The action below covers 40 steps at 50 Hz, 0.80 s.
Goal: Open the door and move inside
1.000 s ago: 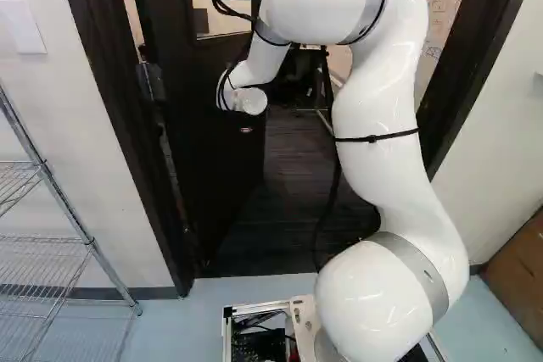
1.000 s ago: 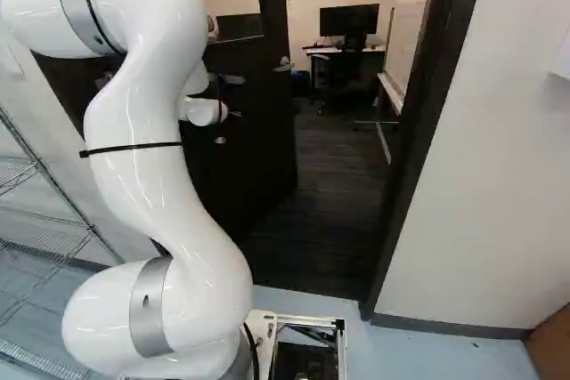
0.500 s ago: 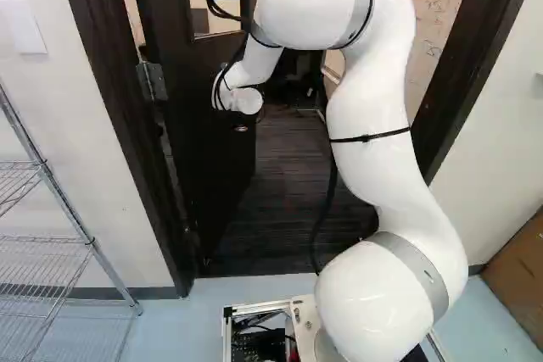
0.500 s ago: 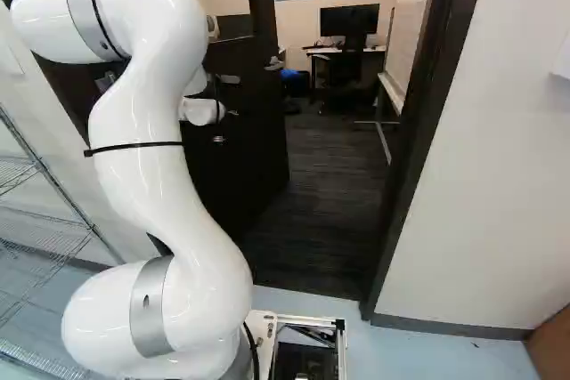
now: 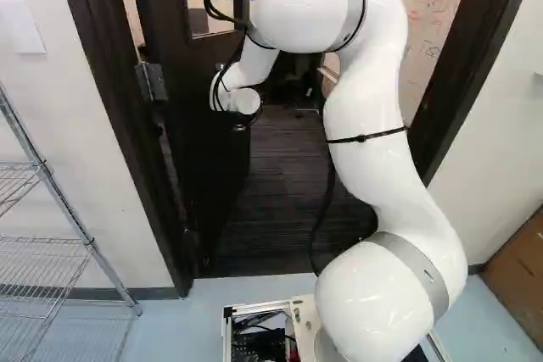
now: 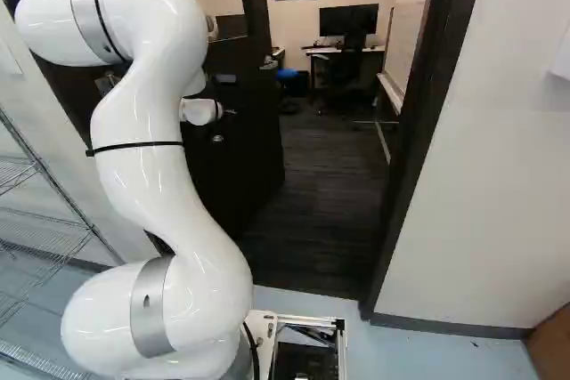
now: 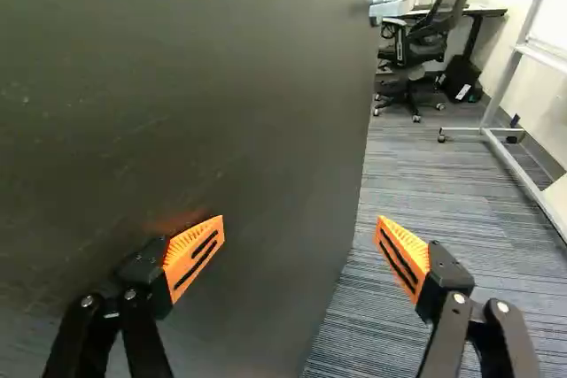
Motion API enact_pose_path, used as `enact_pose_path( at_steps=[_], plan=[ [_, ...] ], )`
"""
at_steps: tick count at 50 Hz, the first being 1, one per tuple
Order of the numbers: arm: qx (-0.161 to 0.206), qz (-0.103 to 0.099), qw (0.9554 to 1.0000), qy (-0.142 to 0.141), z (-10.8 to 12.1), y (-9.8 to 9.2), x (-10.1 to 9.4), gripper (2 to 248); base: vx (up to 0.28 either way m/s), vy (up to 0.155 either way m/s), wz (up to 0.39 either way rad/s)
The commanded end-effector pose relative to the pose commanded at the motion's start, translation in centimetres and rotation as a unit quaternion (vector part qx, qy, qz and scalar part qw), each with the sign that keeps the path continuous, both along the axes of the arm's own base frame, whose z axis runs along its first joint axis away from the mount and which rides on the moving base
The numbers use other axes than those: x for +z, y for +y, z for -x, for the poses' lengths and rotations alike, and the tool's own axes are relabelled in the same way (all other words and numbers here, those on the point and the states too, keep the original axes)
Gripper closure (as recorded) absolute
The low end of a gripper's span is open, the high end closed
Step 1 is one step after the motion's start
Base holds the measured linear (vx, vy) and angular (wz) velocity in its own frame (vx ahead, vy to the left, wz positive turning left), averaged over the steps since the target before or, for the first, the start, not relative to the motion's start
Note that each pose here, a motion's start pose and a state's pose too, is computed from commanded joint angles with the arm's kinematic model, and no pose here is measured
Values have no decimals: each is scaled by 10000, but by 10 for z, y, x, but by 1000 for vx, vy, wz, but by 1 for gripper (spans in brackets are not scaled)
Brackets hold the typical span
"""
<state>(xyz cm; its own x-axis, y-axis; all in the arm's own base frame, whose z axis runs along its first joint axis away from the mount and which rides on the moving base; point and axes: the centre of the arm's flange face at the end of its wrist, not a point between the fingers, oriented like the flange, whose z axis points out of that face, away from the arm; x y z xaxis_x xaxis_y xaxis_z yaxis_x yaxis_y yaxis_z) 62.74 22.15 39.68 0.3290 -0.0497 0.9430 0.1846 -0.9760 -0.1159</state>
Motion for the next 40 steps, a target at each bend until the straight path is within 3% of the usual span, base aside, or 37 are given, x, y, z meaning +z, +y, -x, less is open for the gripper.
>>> enact_pose_path(
  at_steps=[21, 40],
  plan=[
    [447, 226, 9986, -145, -8, 19, -2, 3, 0, 0, 0],
    [891, 452, 9945, -304, -18, 39, -4, 3, 0, 0, 0]
  ],
)
